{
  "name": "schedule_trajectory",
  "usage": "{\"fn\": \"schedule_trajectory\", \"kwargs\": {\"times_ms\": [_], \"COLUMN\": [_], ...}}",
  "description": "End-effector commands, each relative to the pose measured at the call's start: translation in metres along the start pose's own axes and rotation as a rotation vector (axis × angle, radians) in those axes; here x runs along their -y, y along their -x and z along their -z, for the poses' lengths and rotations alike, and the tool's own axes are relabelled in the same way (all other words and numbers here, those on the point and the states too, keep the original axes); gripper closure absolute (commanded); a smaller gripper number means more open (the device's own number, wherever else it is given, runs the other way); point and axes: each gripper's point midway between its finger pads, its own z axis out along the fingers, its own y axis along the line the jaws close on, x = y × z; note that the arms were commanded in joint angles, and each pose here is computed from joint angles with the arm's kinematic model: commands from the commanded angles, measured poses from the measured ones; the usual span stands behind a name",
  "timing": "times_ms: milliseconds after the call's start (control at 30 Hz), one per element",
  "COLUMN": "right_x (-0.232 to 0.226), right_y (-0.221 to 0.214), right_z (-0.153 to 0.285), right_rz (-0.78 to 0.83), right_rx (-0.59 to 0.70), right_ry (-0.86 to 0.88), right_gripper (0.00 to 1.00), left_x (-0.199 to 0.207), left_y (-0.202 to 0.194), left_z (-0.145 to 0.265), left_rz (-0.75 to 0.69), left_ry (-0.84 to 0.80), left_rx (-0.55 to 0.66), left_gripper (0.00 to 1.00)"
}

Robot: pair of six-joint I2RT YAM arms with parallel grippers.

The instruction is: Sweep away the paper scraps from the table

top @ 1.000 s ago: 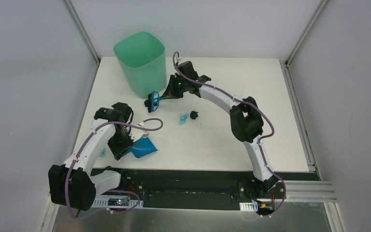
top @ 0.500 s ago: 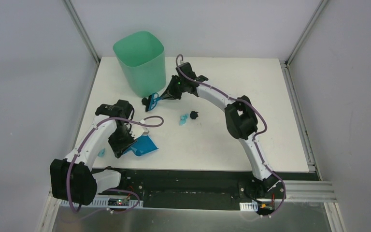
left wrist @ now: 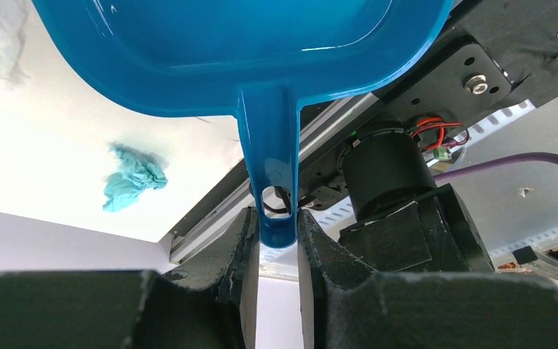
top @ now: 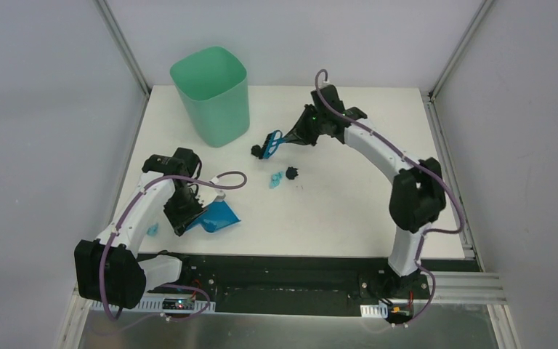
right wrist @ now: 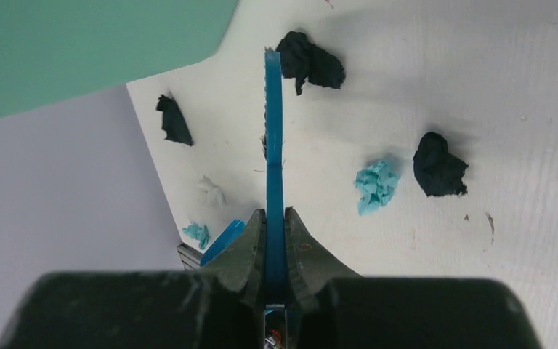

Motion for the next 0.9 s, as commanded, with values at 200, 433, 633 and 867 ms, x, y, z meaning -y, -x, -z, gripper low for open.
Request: {"fn": "schedule_trajectory", "kwargs": {"times_ms": [200, 433, 633, 867], "right_x": [-0.071, -0.047, -0.044, -0.046], "right_y": [0.030, 0.046, 0.053, 0.046], "right_z": [0.082, 0.059, 0.037, -0.017], "right_rz": [0.573, 1.493, 2.022, 2.320], "right_rx": [0.203, 0.191, 0.151, 0.054], "right_ry": [0.275, 0.278, 0.161, 0.117], "right_gripper": [1.00, 1.00, 1.00, 1.00], "left_x": [0.005, 0.010, 0.009, 0.011], "left_y": [0.020, 0.018, 0.015, 0.010], "left_z": [0.011, 0.009, 0.001, -0.004], "left_rz": [-0.019, -0.027, -0.041, -0.058], "left_ry": [-0.034, -0.050, -0.038, -0.058], "left_rx": [0.071, 0.068, 0.055, 0.023], "left_gripper": [0.90, 0.90, 0.90, 0.90]}}
